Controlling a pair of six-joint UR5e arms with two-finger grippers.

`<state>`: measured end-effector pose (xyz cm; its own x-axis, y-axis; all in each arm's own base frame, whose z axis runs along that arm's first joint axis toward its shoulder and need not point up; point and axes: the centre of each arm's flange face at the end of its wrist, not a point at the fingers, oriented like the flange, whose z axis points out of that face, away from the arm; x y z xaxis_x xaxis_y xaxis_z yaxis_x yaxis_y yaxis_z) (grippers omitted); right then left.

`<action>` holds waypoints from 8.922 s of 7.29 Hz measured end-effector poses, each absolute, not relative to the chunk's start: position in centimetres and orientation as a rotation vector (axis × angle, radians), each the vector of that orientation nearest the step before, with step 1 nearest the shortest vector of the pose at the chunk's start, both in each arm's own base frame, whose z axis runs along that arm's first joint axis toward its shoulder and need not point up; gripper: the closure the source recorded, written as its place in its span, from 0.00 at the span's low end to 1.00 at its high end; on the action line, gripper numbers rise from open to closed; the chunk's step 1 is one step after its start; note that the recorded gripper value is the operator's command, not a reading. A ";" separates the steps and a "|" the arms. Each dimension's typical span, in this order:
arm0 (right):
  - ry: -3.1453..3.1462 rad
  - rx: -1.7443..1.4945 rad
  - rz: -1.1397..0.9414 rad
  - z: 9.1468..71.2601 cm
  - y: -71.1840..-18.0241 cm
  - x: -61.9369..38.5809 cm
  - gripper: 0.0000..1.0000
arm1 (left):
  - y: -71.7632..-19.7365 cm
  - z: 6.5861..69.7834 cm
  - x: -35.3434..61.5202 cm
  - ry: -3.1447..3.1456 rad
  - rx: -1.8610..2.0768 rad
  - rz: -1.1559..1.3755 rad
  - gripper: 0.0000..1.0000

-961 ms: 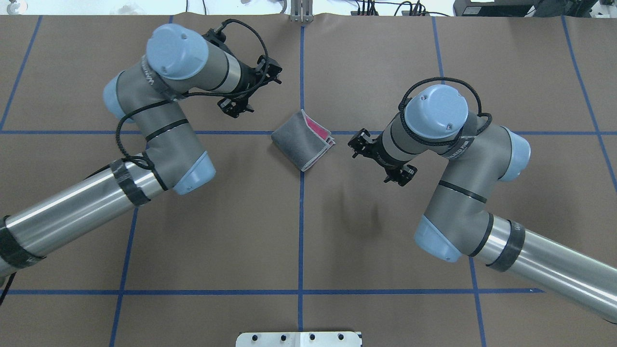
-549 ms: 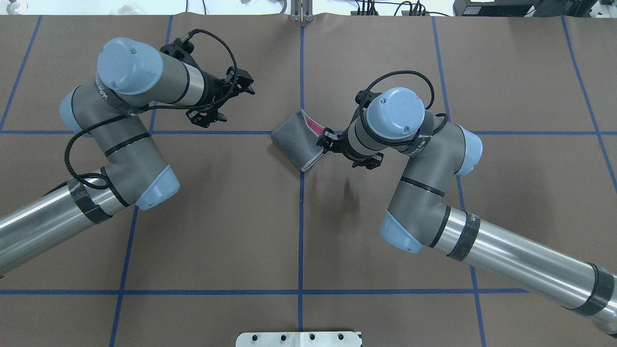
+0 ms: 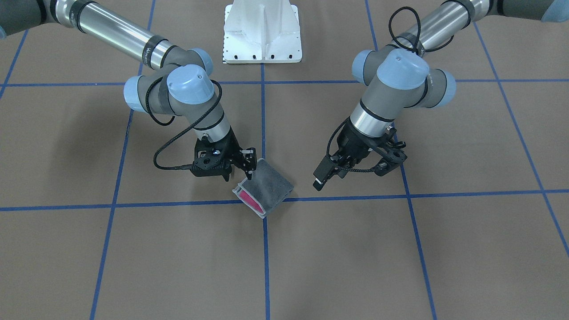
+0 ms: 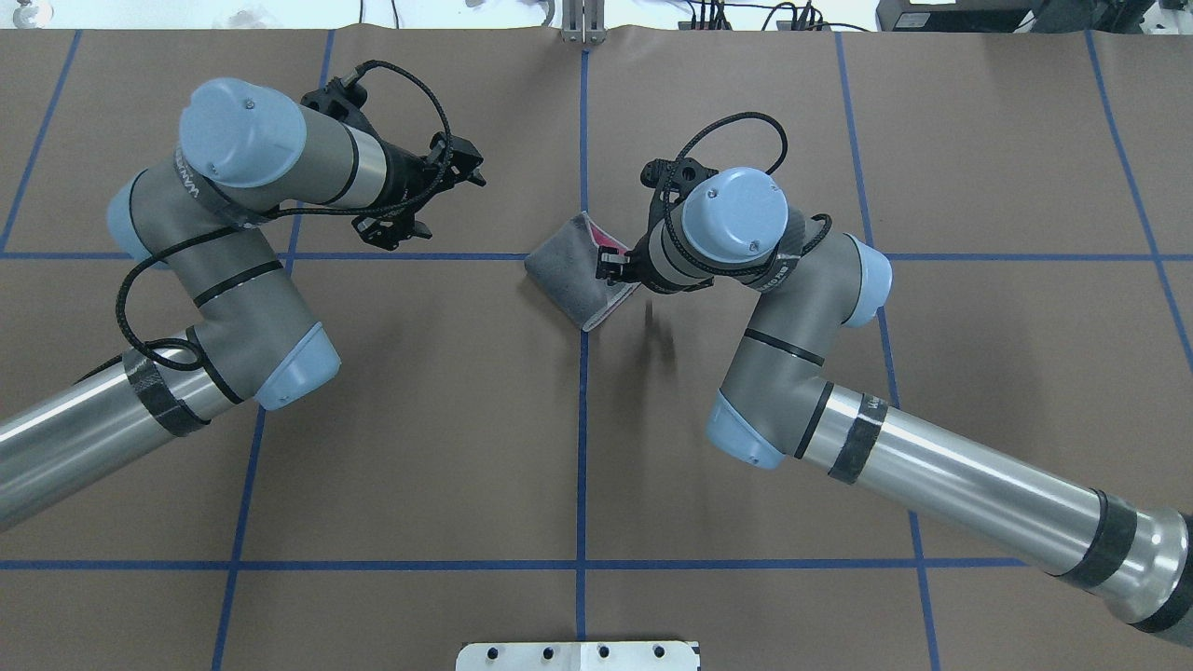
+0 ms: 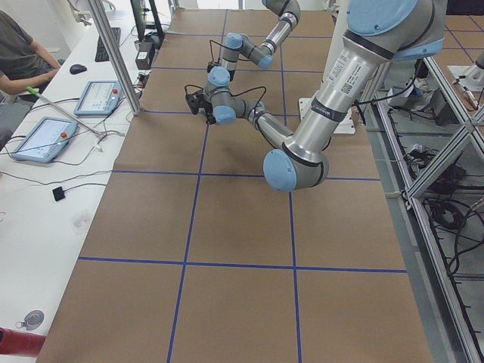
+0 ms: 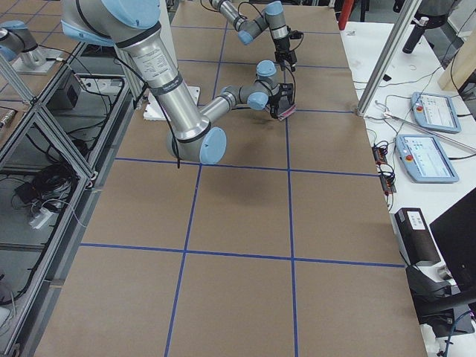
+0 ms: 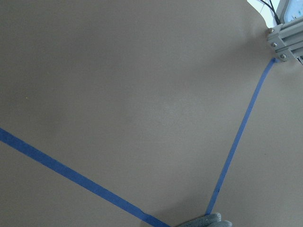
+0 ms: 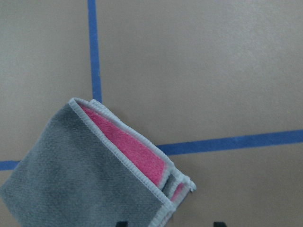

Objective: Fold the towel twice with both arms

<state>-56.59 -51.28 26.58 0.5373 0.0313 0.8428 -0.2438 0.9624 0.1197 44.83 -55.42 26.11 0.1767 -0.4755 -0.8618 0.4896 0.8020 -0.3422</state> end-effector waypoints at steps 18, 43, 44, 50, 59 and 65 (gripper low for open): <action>-1.021 0.244 0.152 26.3 -52.2 -56.5 1.00 | -55.2 26.9 45.8 1.196 0.002 -0.682 0.00; -1.046 0.130 0.154 30.4 -53.3 -50.2 0.00 | -54.8 21.9 56.1 1.455 0.189 -0.694 0.00; -1.065 0.099 0.154 31.3 -54.0 -47.0 0.00 | -54.8 22.7 57.2 1.458 0.193 -0.696 0.00; -1.116 0.041 0.185 32.8 -56.8 -36.9 0.00 | -53.0 24.9 60.4 1.427 0.170 -0.683 0.00; -1.085 0.048 0.265 37.3 -56.4 -30.3 0.00 | -52.9 23.5 53.2 1.402 0.082 -0.634 0.00; -0.876 0.180 0.180 53.7 -53.0 -12.1 0.00 | -45.3 35.6 27.4 0.843 0.233 -0.154 0.00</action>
<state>-12.11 -53.01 53.75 0.6274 0.0823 0.7743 -0.2295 0.9698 0.0829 27.37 -45.30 35.57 0.6563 -0.0421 -0.7533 0.2262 0.9635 0.1432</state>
